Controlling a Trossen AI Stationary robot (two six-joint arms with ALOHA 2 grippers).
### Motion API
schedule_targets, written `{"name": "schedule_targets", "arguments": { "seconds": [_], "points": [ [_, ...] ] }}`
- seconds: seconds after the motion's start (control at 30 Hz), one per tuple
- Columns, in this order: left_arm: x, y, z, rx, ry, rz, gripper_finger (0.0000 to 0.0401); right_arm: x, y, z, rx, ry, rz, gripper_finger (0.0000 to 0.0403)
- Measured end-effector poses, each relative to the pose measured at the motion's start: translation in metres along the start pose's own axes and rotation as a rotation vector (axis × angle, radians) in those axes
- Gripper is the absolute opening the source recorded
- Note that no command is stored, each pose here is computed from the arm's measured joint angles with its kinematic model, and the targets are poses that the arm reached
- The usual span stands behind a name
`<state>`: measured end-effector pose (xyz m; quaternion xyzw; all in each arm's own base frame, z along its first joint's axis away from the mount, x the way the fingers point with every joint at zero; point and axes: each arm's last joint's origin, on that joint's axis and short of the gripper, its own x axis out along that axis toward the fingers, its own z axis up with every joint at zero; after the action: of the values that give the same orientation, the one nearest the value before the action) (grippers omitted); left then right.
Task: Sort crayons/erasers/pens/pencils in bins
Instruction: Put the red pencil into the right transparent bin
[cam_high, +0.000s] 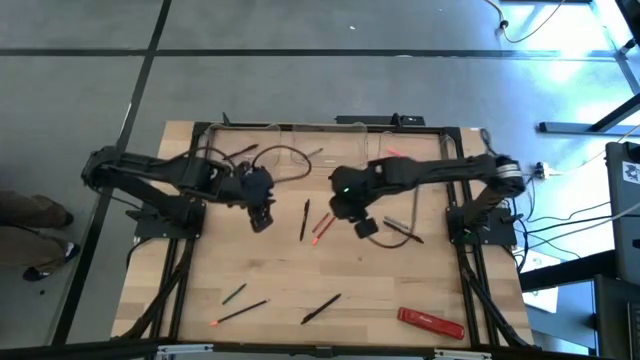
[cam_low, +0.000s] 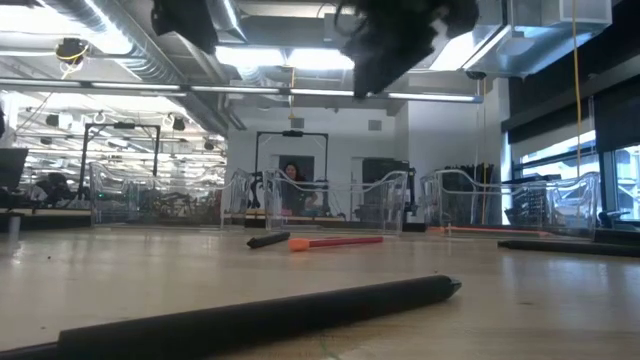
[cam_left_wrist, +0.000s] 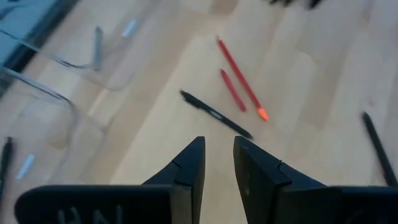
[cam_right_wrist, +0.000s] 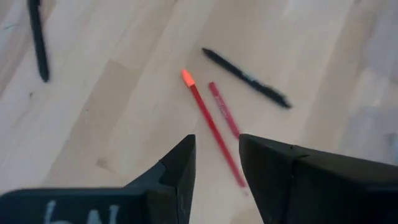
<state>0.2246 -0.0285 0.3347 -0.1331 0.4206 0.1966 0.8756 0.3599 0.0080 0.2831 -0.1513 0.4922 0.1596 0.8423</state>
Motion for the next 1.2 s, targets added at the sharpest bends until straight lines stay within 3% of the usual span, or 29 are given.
{"name": "schedule_targets", "arguments": {
  "seconds": [0.17, 0.53, 1.2],
  "points": [
    [-0.007, -0.016, -0.012, 0.046, 0.024, -0.045, 0.0077, 0.043, 0.009, 0.006, 0.0, 0.025, 0.106, 0.0126],
    [-0.013, -0.028, -0.022, 0.04, 0.03, -0.088, 0.0077, 0.111, 0.01, 0.015, -0.035, -0.051, 0.157, 0.0126],
    [-0.013, -0.028, -0.022, -0.001, 0.017, -0.07, 0.0077, 0.169, 0.004, 0.001, -0.175, -0.017, 0.167, 0.0126]
  ]
}}
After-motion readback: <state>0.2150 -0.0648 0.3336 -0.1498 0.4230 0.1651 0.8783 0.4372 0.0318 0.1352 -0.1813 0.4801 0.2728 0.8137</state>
